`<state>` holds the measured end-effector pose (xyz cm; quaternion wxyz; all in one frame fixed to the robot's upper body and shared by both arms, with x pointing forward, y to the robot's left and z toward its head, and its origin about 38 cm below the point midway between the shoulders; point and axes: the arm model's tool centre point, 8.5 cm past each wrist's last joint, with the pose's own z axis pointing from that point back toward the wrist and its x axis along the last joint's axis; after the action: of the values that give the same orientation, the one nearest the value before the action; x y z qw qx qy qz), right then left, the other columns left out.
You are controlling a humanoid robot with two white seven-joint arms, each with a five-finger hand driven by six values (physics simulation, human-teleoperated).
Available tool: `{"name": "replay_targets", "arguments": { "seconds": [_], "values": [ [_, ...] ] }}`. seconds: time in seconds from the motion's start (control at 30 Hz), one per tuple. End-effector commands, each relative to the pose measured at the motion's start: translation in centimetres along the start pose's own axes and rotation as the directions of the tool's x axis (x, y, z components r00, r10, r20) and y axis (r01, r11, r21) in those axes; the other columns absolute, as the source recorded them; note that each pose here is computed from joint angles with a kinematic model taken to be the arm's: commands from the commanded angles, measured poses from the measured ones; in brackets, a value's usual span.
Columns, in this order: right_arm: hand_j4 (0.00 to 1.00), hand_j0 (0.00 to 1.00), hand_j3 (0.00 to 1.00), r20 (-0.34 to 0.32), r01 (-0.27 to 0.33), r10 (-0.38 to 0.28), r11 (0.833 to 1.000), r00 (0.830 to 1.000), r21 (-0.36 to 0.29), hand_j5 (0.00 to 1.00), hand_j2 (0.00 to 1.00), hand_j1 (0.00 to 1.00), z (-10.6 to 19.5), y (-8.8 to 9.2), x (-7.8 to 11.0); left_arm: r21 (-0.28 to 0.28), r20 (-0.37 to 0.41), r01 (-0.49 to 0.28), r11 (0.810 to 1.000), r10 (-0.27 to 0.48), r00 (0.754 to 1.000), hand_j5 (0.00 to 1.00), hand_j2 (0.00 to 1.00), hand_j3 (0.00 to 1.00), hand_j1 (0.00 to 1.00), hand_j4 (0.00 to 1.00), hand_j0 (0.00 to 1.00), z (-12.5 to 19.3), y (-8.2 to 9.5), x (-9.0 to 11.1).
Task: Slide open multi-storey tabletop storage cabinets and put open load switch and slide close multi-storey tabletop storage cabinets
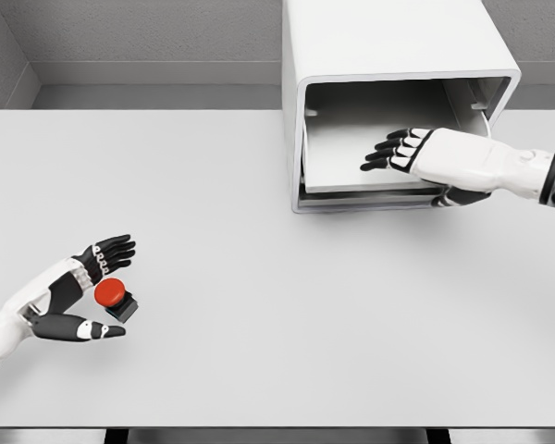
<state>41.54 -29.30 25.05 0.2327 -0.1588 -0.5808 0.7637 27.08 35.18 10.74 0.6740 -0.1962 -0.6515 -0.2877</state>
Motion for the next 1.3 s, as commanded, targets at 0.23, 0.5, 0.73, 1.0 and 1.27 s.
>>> {"name": "replay_targets", "arguments": {
  "seconds": [0.23,0.5,0.73,1.0,1.27],
  "values": [
    [0.99,0.99,0.99,0.006,-0.049,0.049,0.999,0.999,0.019,0.99,0.99,0.99,-0.3,-0.2,0.6,0.018,0.011,-0.024,1.000,0.024,1.000,1.00,1.00,1.00,1.00,1.00,1.00,-0.7,-0.3,-1.1],
    [0.99,0.99,0.99,0.006,-0.082,0.082,0.995,0.997,0.059,0.99,0.99,0.99,-0.7,0.9,1.0,0.034,0.001,-0.026,0.999,0.026,1.000,1.00,1.00,1.00,1.00,1.00,1.00,-0.7,-0.1,-1.8],
    [0.99,0.99,0.99,0.035,-0.130,0.128,0.990,0.991,0.055,0.99,0.99,0.99,0.0,-0.2,2.4,0.047,-0.004,-0.036,0.998,0.036,0.999,1.00,1.00,1.00,1.00,1.00,1.00,-0.8,-0.1,-2.6],
    [0.99,0.99,0.99,0.041,-0.157,0.154,0.984,0.987,0.085,0.99,0.99,0.99,1.9,-0.4,3.1,0.057,-0.015,-0.037,0.998,0.038,0.999,1.00,1.00,1.00,1.00,1.00,1.00,-0.7,0.0,-3.2],
    [0.99,0.99,0.99,0.051,-0.146,0.142,0.986,0.988,0.076,0.99,0.99,0.99,2.2,-0.6,3.4,0.054,-0.017,-0.049,0.997,0.050,0.999,0.90,0.90,0.90,0.90,0.90,0.90,-0.8,-0.4,-3.6]
  ]
}}
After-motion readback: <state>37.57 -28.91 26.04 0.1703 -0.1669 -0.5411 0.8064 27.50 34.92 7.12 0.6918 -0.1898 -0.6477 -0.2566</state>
